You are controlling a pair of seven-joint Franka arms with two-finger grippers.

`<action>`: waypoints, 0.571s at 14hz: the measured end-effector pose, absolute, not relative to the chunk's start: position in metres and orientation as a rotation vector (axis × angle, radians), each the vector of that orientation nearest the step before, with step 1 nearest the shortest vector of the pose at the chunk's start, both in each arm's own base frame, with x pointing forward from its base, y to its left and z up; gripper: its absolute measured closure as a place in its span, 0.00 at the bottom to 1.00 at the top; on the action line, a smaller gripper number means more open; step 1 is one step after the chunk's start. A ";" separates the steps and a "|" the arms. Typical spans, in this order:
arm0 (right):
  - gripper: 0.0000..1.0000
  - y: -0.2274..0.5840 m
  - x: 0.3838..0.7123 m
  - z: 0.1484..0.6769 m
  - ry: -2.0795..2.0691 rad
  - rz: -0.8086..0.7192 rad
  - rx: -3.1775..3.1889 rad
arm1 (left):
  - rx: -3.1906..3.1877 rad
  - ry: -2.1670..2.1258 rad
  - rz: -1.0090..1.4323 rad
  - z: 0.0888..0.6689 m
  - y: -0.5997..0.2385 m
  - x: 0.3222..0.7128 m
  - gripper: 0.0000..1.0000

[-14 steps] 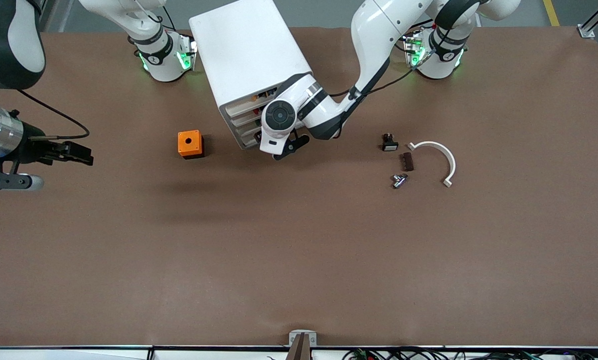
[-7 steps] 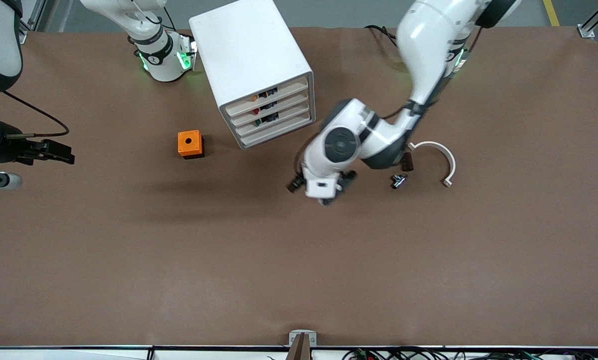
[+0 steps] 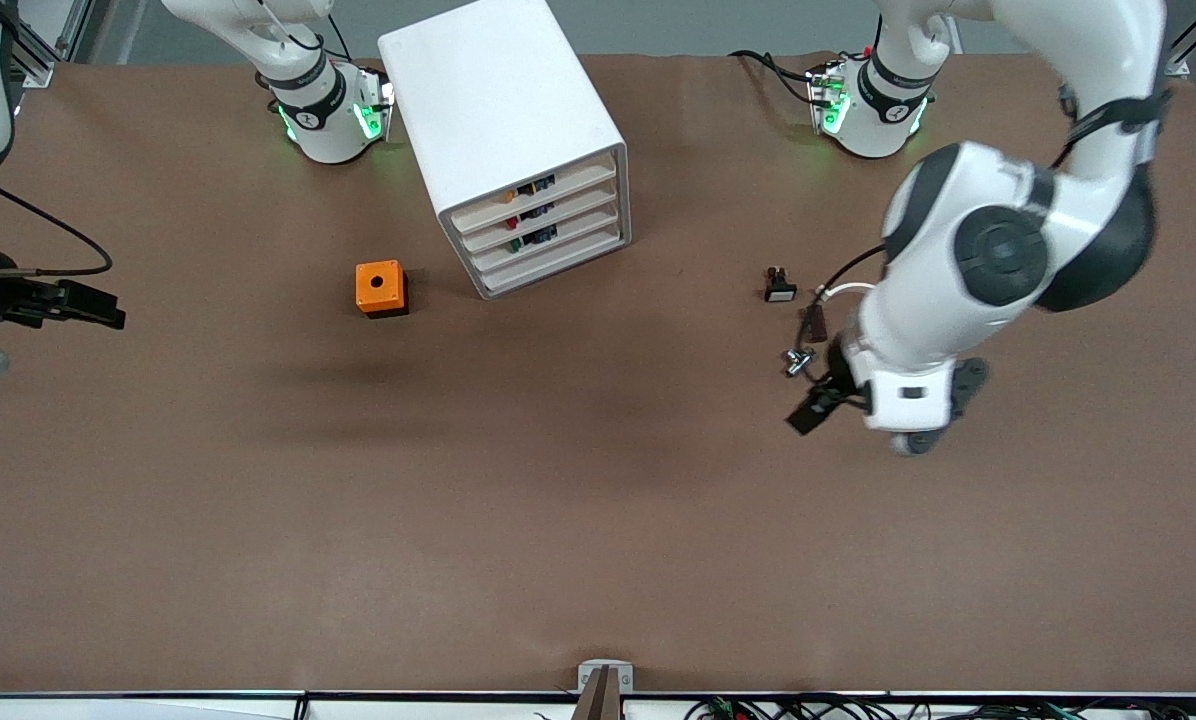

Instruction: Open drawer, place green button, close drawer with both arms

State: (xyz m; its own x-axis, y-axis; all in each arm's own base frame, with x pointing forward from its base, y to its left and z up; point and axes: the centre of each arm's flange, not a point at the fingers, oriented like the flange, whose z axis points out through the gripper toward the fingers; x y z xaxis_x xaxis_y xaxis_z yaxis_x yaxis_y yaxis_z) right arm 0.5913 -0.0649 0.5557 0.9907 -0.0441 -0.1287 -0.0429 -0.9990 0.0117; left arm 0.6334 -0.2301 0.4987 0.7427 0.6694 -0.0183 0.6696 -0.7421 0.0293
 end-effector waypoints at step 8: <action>0.00 -0.072 0.587 0.563 -0.087 -0.221 3.131 | 3.133 0.551 -0.015 0.605 -0.101 0.592 0.00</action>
